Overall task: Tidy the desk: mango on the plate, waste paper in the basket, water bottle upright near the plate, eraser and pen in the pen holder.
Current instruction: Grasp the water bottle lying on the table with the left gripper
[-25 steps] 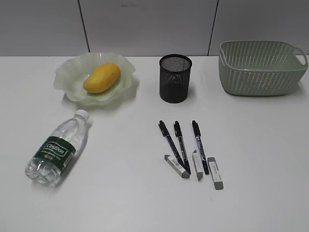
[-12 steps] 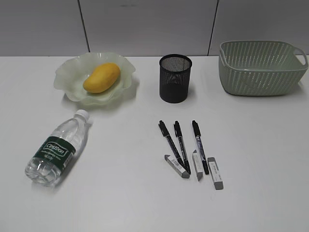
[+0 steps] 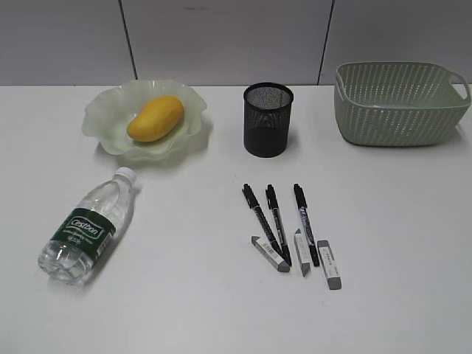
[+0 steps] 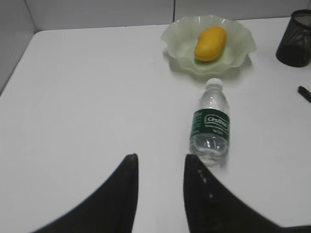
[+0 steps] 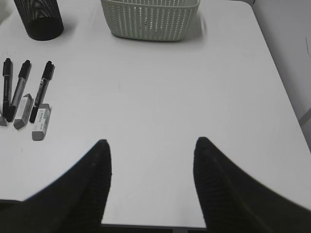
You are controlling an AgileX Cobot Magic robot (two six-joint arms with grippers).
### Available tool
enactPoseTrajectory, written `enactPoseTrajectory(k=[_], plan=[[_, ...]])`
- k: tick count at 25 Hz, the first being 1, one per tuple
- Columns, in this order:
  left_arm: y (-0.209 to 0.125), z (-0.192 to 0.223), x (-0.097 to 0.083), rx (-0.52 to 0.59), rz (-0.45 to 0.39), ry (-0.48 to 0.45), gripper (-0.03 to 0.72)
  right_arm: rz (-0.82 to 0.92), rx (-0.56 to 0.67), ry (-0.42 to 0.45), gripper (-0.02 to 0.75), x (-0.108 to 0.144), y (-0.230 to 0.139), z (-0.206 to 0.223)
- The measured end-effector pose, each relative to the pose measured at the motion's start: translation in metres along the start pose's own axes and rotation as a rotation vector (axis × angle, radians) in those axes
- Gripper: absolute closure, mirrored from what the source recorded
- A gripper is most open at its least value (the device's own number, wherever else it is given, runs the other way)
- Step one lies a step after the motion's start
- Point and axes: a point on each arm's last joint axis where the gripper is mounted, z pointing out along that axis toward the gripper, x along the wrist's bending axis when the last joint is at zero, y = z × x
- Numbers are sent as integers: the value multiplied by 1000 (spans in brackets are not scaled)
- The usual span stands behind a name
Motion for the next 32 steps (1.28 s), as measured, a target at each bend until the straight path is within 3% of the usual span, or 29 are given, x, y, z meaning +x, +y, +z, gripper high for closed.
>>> enactPoseTrajectory(k=[3,7,12,16,29,32], plan=[[20,19,-7,80,25,-73,394,0,-1,0,302,0,0,0],[50,79,-12,203,51,-120,291,0,-1,1,302,0,0,0],[55,172,-25,457,75,-156,215,2,-1,1,302,0,0,0],[59,229,-42,599,109,-185,152,3,-1,1,302,0,0,0],[52,354,-69,768,106,-193,126,3,-1,1,302,0,0,0],[43,369,-80,797,156,-206,126,3,-1,1,302,0,0,0]])
